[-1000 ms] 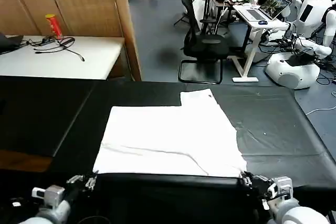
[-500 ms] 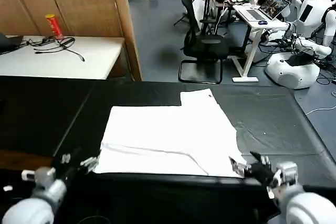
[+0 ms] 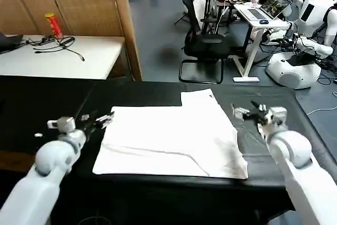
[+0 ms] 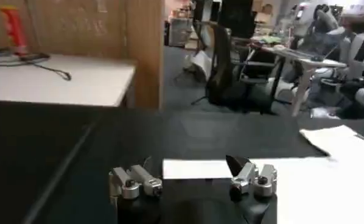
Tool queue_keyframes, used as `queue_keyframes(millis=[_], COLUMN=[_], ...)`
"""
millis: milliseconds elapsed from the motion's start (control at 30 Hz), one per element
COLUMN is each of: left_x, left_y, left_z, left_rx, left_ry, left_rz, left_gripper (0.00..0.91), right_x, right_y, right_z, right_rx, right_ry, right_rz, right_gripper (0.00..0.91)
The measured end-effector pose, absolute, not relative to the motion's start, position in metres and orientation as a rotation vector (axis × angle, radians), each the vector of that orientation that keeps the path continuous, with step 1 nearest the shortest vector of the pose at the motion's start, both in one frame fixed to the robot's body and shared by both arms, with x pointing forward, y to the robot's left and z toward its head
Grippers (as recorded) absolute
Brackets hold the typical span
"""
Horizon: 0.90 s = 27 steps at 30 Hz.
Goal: Fold and organize the clothes.
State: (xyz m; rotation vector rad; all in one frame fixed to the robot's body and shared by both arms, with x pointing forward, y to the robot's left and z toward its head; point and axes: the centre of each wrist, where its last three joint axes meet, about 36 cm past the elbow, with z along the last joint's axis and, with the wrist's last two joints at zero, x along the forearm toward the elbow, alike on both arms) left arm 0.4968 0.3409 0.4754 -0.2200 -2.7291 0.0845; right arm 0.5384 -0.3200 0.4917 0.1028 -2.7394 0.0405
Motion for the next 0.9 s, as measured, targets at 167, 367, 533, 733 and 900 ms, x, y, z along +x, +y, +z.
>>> queue_keyframes(millis=[167, 367, 533, 733, 900], left_x=[0.538, 0.571, 0.58, 0.585, 0.586], left_y=[0.342, 0.355, 0.367, 0.373, 0.373], left_z=[0.471, 0.463, 0.449, 0.439, 0.435], left_rx=[-0.218, -0.194, -0.162, -0.123, -0.124], left_ry=[-2.69, -2.615, -2.55, -2.517, -2.503], left_rz=[0.083, 0.092, 0.09, 0.083, 0.093], left_gripper=[0.878, 0.878, 0.878, 0.878, 0.722], right_x=[0.584, 0.624, 0.646, 0.661, 0.668], right_y=[-0.304, -0.287, -0.275, -0.267, -0.262], right_z=[0.479, 0.469, 0.461, 0.455, 0.446], right_rx=[0.096, 0.106, 0.125, 0.111, 0.086], right_ry=[-2.656, -2.578, -2.552, -2.523, -2.489], right_rz=[-0.001, -0.027, -0.027, -0.02, -0.019], right_gripper=[0.878, 0.878, 0.878, 0.878, 0.878])
